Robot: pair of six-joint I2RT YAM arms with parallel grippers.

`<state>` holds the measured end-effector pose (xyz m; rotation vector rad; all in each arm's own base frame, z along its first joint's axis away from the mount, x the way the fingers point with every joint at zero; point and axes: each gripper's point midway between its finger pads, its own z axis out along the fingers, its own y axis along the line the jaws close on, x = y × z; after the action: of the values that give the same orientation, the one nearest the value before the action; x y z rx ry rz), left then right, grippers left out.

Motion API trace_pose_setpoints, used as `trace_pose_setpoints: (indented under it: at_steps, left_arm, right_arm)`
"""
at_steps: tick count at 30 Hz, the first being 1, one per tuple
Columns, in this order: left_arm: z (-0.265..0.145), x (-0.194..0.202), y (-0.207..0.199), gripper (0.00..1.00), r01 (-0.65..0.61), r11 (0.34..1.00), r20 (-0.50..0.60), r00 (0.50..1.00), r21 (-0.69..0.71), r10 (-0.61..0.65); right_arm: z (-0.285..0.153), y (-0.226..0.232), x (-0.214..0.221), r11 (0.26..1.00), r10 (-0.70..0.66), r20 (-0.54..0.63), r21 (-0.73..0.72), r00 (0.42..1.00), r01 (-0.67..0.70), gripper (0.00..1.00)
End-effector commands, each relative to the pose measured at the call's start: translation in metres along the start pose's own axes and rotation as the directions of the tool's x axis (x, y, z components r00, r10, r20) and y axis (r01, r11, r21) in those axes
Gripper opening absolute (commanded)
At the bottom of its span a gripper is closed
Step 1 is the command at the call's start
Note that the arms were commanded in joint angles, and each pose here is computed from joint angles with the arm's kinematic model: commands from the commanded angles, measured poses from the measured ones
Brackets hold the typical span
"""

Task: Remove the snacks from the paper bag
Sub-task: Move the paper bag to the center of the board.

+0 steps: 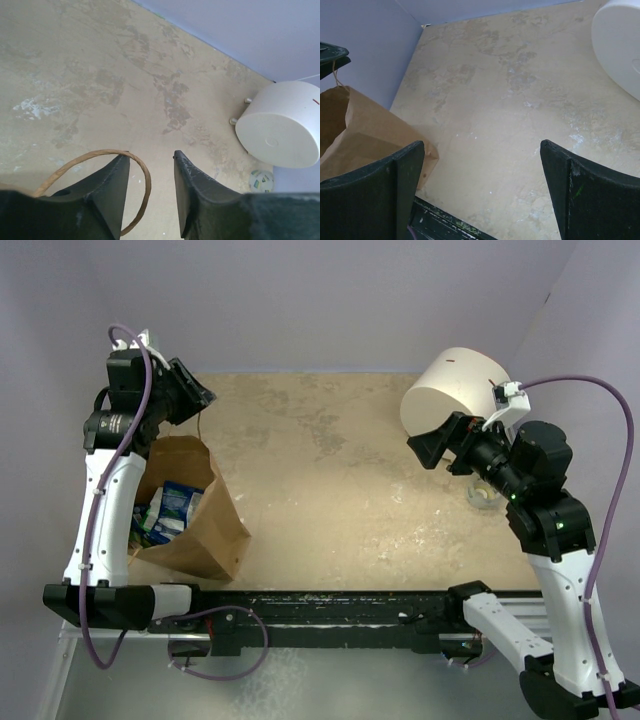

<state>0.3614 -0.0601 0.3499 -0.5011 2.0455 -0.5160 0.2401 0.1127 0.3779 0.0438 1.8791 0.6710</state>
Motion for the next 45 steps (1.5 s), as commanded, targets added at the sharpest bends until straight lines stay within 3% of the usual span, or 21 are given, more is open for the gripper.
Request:
trace_pose_setpoints:
  at_steps: [1, 5, 10, 17, 32, 45]
  left_arm:
    - [-0.013, -0.007, -0.026, 0.39, 0.0, 0.992, 0.034, 0.999, 0.125, -0.004]
    - [-0.019, -0.001, -0.031, 0.36, 0.007, 0.988, 0.008, 1.0, 0.156, -0.008]
    - [-0.024, 0.003, -0.045, 0.2, 0.022, 0.975, -0.024, 1.0, 0.222, -0.017]
    - [-0.046, 0.003, -0.084, 0.0, 0.07, 0.908, -0.069, 0.997, 0.413, -0.046]
    - [-0.085, 0.018, -0.166, 0.0, 0.166, 0.74, -0.164, 0.984, 0.651, -0.077]
    - [-0.103, 0.15, -0.297, 0.0, 0.183, 0.605, -0.339, 0.928, 0.775, 0.154]
  right_arm:
    - [-0.008, 0.011, -0.022, 0.999, -0.038, 0.082, -0.03, 0.996, 0.04, 1.0]
    - [-0.002, 0.006, -0.013, 1.0, -0.009, 0.045, -0.013, 0.999, 0.009, 1.0]
    - [0.007, 0.008, -0.005, 0.999, 0.025, -0.004, -0.031, 1.0, -0.025, 0.99]
    - [0.017, 0.014, -0.003, 0.997, 0.044, -0.05, -0.062, 0.998, -0.047, 0.99]
    - [0.028, 0.03, -0.009, 0.989, 0.068, -0.092, -0.123, 0.993, -0.079, 0.98]
    - [0.012, 0.014, -0.008, 0.998, 0.047, -0.059, -0.033, 0.997, -0.049, 0.97]
